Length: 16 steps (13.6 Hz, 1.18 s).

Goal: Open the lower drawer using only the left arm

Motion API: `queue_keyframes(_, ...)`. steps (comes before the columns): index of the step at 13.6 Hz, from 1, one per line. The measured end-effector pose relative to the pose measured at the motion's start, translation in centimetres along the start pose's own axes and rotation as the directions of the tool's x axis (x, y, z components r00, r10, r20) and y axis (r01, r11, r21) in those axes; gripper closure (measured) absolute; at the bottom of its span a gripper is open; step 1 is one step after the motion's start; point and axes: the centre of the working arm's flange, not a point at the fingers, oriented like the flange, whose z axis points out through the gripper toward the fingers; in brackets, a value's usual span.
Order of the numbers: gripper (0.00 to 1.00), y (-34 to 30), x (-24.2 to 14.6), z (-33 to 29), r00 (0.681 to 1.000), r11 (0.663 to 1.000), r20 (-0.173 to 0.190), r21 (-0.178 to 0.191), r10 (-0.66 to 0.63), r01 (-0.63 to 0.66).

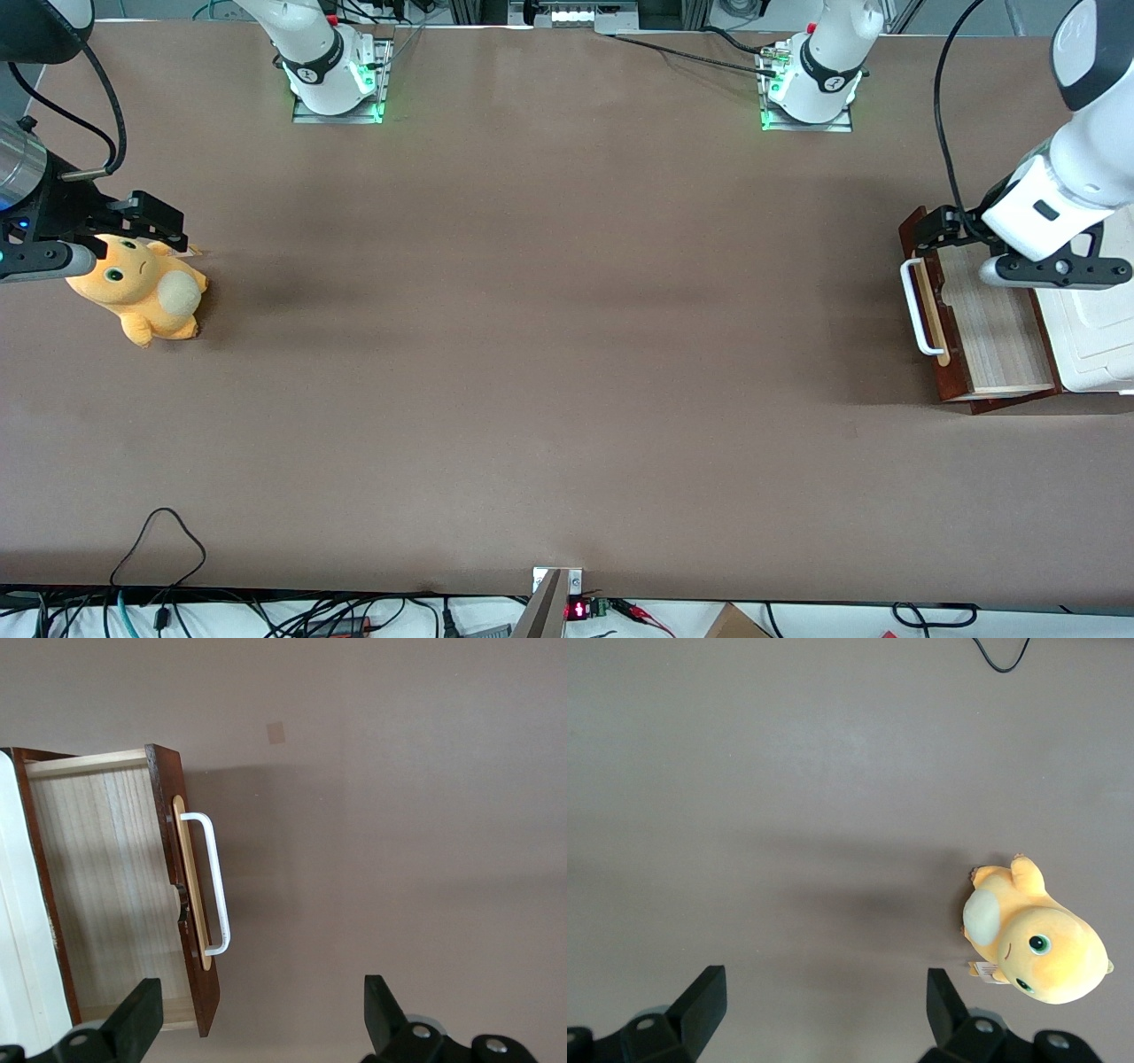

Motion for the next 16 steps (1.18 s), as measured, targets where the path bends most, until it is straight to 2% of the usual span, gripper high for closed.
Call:
queue_keyframes(3, 0.0, 0.01, -0.34, -0.72, 0.999, 0.999, -0.013, -0.004, 0.032, -0.032)
queue_keyframes(16, 0.0, -0.29, -0.51, -1.1, 0.999, 0.999, -0.021, -0.016, 0.036, -0.036)
